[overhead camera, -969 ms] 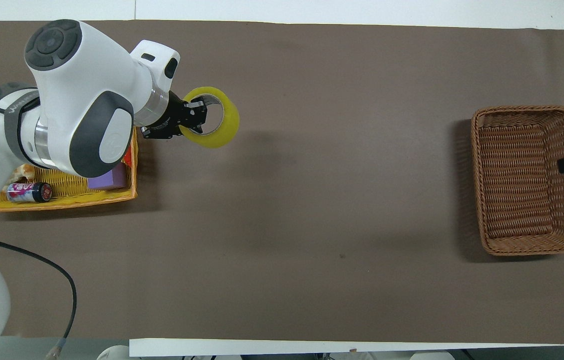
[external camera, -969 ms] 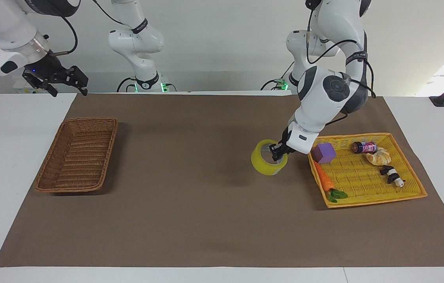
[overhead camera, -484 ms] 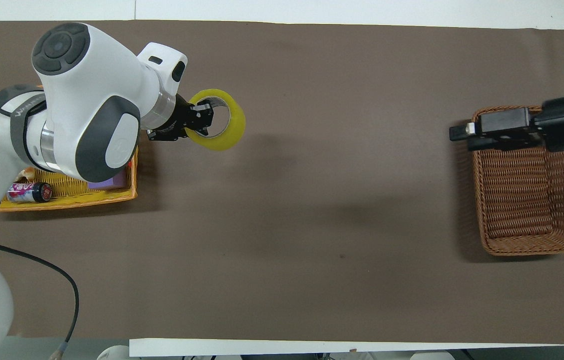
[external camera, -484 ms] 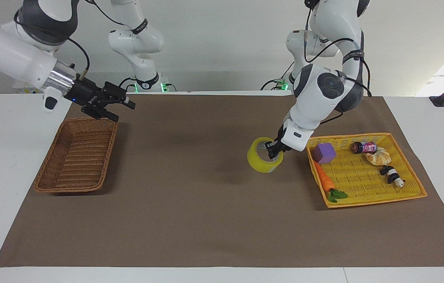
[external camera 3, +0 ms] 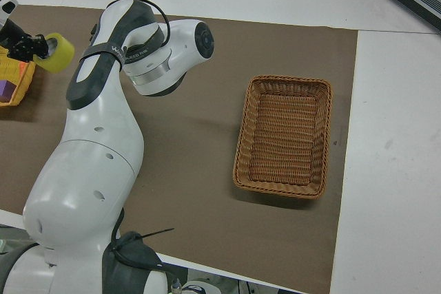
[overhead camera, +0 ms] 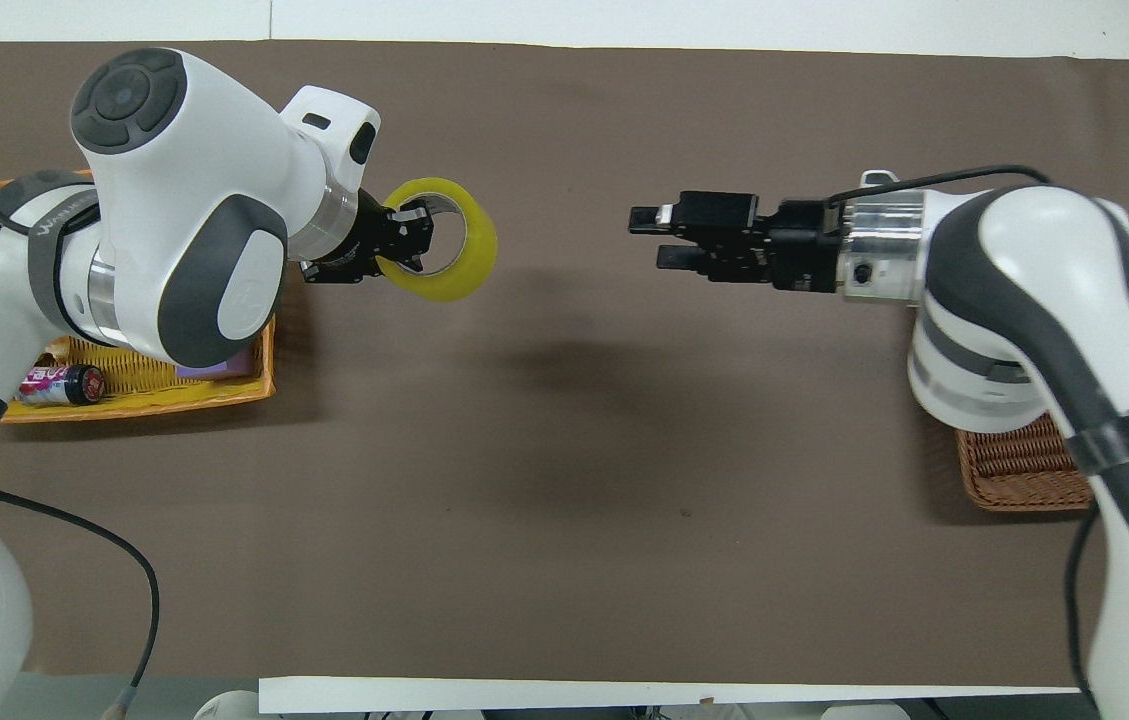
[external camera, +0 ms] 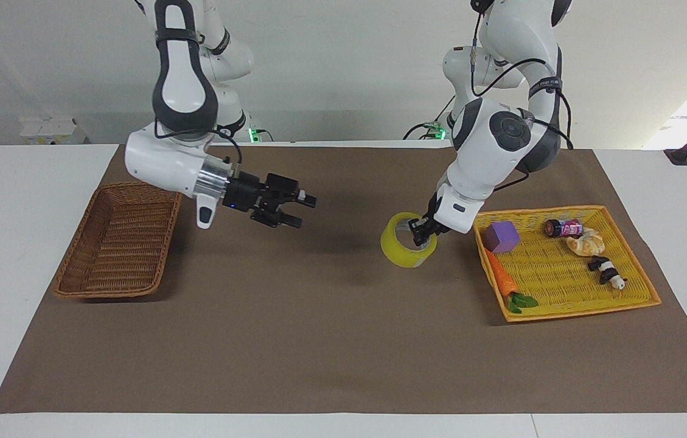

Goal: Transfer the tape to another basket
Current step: 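Reach the right gripper toward the tape roll held by the left gripper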

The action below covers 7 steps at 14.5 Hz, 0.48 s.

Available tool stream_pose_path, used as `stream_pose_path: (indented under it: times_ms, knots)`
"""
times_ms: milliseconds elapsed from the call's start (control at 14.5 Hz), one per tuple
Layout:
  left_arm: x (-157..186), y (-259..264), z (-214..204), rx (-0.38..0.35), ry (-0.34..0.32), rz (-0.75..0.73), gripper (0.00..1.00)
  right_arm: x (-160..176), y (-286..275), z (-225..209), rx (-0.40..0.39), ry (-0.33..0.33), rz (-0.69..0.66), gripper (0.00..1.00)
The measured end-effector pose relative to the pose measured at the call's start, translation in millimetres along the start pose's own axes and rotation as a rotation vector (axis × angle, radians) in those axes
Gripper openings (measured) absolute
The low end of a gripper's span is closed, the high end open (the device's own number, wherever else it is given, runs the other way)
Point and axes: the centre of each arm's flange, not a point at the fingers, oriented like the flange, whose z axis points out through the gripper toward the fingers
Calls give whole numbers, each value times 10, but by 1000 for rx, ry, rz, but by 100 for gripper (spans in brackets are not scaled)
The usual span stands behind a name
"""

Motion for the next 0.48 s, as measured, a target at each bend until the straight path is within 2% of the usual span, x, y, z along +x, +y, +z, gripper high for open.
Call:
stream_pose_path:
  times_ms: [208, 484]
  knots:
    - [-28, 26, 13, 1, -2, 4, 21, -138, 193, 521, 47, 23, 20, 100]
    - [-92, 90, 35, 2, -5, 13, 21, -292, 250, 889, 27, 57, 30, 100]
